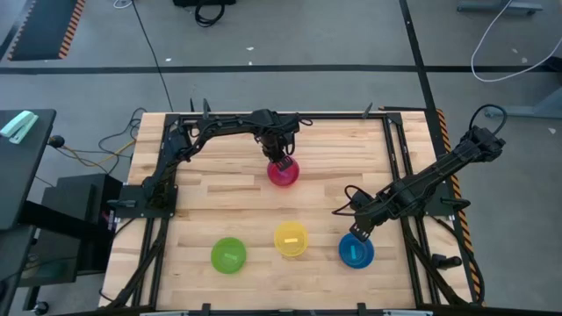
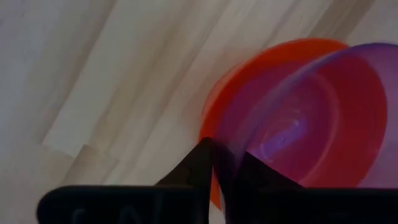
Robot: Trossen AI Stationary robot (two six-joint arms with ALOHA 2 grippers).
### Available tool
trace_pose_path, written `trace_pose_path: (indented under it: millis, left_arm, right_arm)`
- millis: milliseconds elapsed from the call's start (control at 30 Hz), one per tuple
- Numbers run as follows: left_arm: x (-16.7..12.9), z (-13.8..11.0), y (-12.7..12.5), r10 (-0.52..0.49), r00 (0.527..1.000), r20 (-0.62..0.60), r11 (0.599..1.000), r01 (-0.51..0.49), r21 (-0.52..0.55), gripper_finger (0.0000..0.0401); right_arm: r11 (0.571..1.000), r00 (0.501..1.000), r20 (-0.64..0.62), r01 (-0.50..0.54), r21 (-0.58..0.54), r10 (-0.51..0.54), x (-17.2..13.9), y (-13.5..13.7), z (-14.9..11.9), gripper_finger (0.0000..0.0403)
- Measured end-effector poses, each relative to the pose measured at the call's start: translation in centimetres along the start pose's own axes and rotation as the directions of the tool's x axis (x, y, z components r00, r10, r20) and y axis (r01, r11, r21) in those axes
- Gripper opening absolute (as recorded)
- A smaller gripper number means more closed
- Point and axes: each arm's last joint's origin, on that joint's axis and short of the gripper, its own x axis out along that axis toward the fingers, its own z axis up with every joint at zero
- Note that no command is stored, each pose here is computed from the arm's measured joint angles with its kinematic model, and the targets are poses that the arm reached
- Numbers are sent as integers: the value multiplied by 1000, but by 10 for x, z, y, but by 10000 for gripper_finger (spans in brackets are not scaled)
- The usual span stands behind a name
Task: Nest bowls inside each other
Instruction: Stack the purple bowl on top of the orange bowl, then stack the green bowl on top of the orange bowl
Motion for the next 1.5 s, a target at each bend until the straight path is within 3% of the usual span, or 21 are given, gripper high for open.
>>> trace_pose_path:
  millis: [667,1033,1267,1367,1500]
  left_arm:
    - [-4,-5,0,9,999,-44,1000,-9,-5,119]
    - [-50,8,-7,44,999,26,999,-45,28,171]
    - [-86,-2,-8,79,993,-84,997,-78,20,185]
    - [-93,-13,-20,110,981,-161,993,-103,48,185]
    - [-103,-26,-51,108,986,-127,988,-92,125,180]
  right_arm:
    - [1000,1000,7,3,-2,-3,0,0,0,130]
    - [1000,1000,7,2,-1,-2,0,0,0,130]
    - [999,999,20,-41,-6,42,0,4,2,130]
    - [998,997,28,-67,-7,67,0,7,2,130]
    - [997,997,29,-73,-4,73,0,7,2,130]
